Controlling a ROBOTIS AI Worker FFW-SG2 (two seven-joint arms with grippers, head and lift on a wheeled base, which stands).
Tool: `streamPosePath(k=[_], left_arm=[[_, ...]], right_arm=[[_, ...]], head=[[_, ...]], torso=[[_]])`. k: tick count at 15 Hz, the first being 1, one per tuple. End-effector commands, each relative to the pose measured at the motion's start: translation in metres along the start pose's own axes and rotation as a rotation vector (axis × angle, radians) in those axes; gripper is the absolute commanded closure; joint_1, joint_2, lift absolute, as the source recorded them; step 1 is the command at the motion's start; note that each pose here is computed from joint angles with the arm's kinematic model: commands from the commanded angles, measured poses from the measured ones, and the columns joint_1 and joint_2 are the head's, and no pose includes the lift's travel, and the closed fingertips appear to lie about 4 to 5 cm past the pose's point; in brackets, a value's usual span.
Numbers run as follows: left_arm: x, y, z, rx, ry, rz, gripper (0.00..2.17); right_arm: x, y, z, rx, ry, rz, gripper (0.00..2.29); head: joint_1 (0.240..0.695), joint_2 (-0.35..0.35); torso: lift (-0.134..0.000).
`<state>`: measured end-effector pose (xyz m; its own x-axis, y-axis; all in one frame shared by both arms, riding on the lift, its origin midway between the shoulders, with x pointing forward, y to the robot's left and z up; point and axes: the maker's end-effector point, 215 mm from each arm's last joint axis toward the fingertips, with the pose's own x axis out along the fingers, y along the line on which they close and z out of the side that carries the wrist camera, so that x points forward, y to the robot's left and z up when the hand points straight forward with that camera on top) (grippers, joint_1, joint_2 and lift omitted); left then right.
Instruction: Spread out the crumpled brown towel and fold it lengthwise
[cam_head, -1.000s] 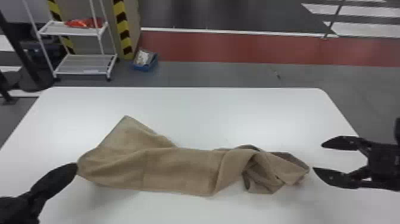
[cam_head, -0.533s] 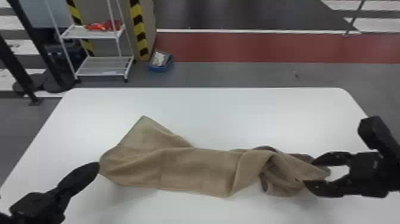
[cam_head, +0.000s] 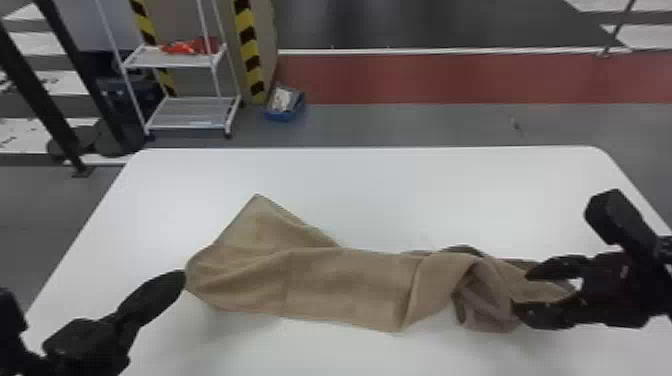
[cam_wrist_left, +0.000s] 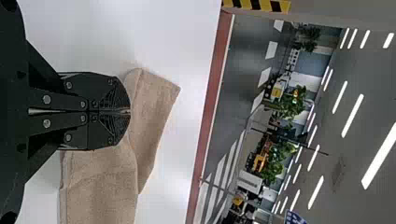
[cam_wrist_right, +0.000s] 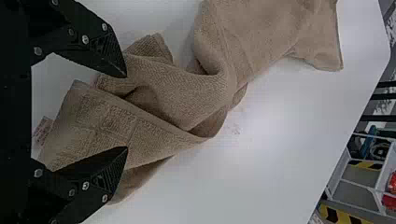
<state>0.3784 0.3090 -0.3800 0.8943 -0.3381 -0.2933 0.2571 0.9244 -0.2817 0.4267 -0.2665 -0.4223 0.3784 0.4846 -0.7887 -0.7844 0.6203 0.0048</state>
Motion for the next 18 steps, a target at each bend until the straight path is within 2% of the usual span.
streamPosePath(k=[1, 6, 7, 9, 11, 18], left_arm=[[0.0, 0.001, -0.001, -0.006, -0.002, 0.002, 1.38], [-0.001, 0.002, -0.001, -0.006, -0.003, 0.004, 1.38], [-0.001, 0.002, 0.0, -0.006, -0.005, 0.004, 1.38], [-0.001, 0.003, -0.001, -0.007, -0.004, 0.004, 1.38], [0.0, 0.003, 0.0, -0.006, -0.005, 0.004, 1.38], [-0.001, 0.001, 0.002, -0.003, -0.006, 0.0, 1.38]], right_arm=[[0.008, 0.0, -0.002, 0.006, 0.025, 0.006, 0.44], [0.008, -0.007, -0.007, 0.001, 0.052, -0.011, 0.48], [0.006, -0.008, -0.008, -0.001, 0.057, -0.014, 0.58], [0.005, -0.01, -0.01, 0.005, 0.056, -0.018, 0.59], [0.004, -0.011, -0.011, 0.005, 0.059, -0.022, 0.83], [-0.016, -0.024, -0.014, 0.022, 0.031, -0.064, 0.84]], head=[[0.695, 0.059], [0.695, 0.063], [0.695, 0.062], [0.695, 0.055], [0.695, 0.051], [0.695, 0.032]], torso=[[-0.124], [-0.124], [-0.124], [-0.124], [-0.124], [-0.124]])
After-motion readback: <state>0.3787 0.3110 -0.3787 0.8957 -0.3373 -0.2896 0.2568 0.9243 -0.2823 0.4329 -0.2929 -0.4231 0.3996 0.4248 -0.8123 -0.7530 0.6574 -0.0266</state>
